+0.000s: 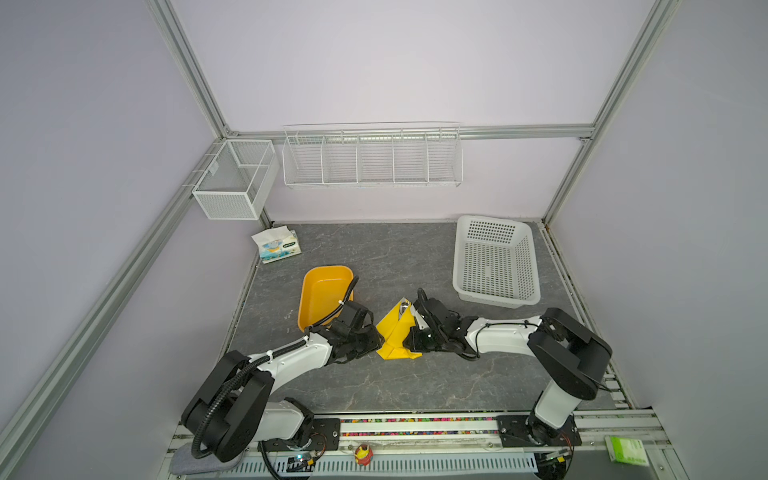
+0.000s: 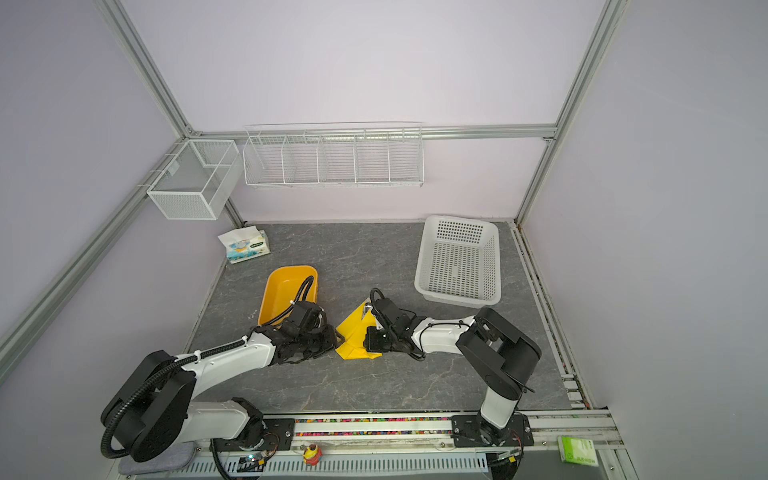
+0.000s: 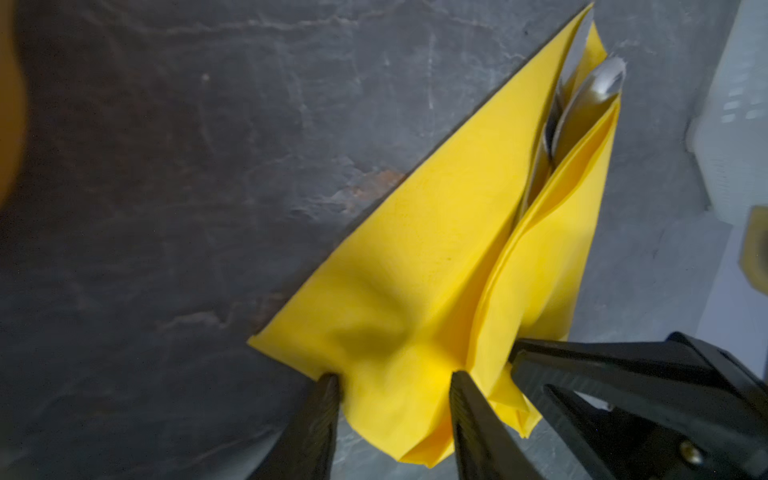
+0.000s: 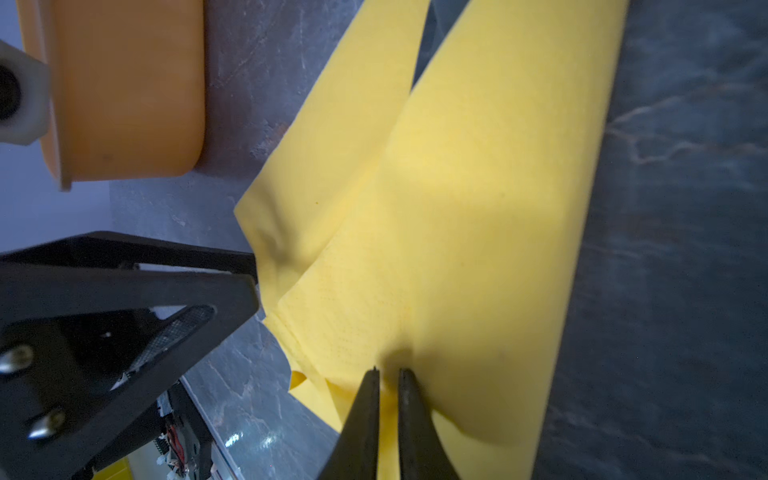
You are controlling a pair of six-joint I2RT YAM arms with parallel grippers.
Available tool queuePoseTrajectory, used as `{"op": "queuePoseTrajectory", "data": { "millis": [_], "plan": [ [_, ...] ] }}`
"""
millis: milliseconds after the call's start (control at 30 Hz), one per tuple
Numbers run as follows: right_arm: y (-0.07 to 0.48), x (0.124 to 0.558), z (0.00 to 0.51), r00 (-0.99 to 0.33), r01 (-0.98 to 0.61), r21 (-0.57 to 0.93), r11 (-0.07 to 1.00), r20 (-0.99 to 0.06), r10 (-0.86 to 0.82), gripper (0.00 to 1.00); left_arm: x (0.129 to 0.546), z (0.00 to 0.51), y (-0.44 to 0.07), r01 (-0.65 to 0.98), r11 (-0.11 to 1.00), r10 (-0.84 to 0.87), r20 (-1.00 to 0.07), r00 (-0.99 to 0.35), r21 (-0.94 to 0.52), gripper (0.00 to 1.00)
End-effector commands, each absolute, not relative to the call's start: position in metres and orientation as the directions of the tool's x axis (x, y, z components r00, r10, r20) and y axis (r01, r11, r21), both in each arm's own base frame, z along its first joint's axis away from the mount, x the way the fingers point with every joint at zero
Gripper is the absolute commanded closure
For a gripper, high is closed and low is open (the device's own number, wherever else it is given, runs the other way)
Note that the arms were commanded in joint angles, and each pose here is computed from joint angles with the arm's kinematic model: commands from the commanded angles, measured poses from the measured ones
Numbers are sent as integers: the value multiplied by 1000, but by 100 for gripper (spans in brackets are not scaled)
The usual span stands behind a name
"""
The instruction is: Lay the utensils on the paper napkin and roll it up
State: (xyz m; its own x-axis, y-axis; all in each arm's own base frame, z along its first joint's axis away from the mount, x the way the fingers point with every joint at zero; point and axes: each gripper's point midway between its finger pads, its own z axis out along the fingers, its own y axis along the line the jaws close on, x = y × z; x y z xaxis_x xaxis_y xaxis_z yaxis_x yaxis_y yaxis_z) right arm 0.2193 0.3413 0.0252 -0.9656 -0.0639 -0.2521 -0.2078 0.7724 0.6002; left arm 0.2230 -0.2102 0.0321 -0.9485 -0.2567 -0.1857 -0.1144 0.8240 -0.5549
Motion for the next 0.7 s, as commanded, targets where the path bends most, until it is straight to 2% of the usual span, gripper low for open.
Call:
{"op": "queuePoseTrajectory", "data": {
  "millis": [0, 333, 533, 667],
  "plan": [
    [331, 215, 20, -968, -191, 567, 802, -245, -57, 86, 222, 29, -220, -136, 778, -279, -142, -950, -613, 54],
    [332, 216, 21, -967, -192, 568, 800, -247, -57, 86, 230, 47, -234, -165, 632, -385, -121, -915, -757, 51],
    [332, 216, 22, -967, -192, 569, 799, -249, -55, 86, 240, 45, -221, -194, 653, -438, -156, -885, -732, 50],
    [331, 216, 23, -966, -192, 567, 801, -252, -53, 86, 246, 40, -196, -240, 728, -475, -219, -852, -643, 52]
  ]
}}
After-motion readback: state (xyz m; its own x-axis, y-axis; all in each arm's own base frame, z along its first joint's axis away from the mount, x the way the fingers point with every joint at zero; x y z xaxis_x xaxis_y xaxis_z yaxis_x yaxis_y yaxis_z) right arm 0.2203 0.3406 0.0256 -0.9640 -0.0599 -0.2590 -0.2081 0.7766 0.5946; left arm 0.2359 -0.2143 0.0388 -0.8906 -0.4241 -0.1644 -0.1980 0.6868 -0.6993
